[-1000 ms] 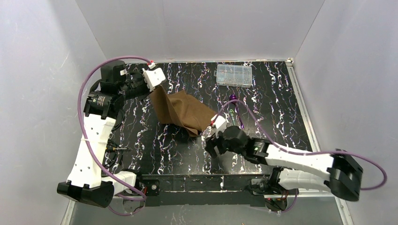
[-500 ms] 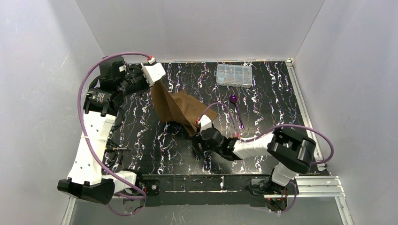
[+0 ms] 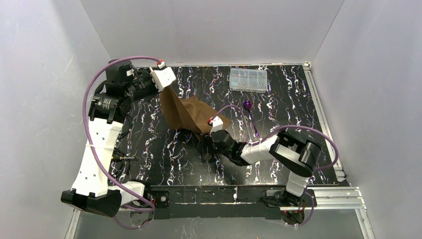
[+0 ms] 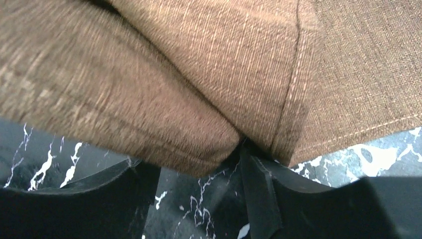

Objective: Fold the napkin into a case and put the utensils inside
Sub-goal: Flatten out the crumpled napkin at the center of the board.

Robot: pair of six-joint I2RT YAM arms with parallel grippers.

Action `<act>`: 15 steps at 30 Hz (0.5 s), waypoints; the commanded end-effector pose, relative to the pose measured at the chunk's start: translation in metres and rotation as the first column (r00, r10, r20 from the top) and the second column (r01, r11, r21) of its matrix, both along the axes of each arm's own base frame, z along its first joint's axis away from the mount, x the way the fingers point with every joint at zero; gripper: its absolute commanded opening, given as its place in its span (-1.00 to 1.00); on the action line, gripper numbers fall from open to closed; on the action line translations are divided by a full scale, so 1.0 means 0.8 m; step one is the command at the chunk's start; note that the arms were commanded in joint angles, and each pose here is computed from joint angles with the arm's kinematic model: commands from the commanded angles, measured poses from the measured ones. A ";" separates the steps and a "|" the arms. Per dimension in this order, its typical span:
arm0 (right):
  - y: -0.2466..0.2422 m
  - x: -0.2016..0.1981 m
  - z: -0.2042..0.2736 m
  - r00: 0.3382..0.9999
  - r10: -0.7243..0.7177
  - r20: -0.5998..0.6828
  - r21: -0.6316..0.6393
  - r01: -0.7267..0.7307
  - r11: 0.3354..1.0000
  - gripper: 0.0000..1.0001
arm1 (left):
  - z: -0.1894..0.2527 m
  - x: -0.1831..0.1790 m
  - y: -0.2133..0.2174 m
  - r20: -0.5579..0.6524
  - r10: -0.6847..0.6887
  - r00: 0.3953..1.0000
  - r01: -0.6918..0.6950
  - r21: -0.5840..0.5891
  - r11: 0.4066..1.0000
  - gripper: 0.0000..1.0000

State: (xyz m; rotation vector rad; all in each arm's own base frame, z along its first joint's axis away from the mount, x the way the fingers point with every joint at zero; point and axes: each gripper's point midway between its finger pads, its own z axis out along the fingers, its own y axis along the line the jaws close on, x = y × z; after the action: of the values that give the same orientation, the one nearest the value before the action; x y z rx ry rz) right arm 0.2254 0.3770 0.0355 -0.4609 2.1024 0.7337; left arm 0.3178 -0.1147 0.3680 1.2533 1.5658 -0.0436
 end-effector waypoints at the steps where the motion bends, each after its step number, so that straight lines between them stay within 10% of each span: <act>1: 0.011 0.032 0.015 0.996 -0.080 0.030 0.048 0.079 0.996 0.23 | 0.021 -0.002 0.002 0.055 -0.001 0.999 0.000 0.005 1.000 -1.00; 10: -0.013 0.067 0.047 0.972 -0.160 0.171 -0.067 0.174 0.982 -0.97 | 0.021 -0.002 0.008 0.031 0.041 0.999 -0.041 0.000 0.999 -1.00; 15: -0.031 0.057 0.115 0.961 -0.069 0.267 -0.110 0.102 0.989 -0.97 | 0.034 0.003 0.016 0.050 0.097 0.994 -0.096 -0.022 0.995 -1.00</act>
State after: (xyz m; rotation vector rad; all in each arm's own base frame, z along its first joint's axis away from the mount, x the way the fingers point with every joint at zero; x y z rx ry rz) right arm 0.2641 0.3604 0.0556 -0.4381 2.0510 0.4994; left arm 0.3201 -0.1078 0.3745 1.2264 1.5799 0.0006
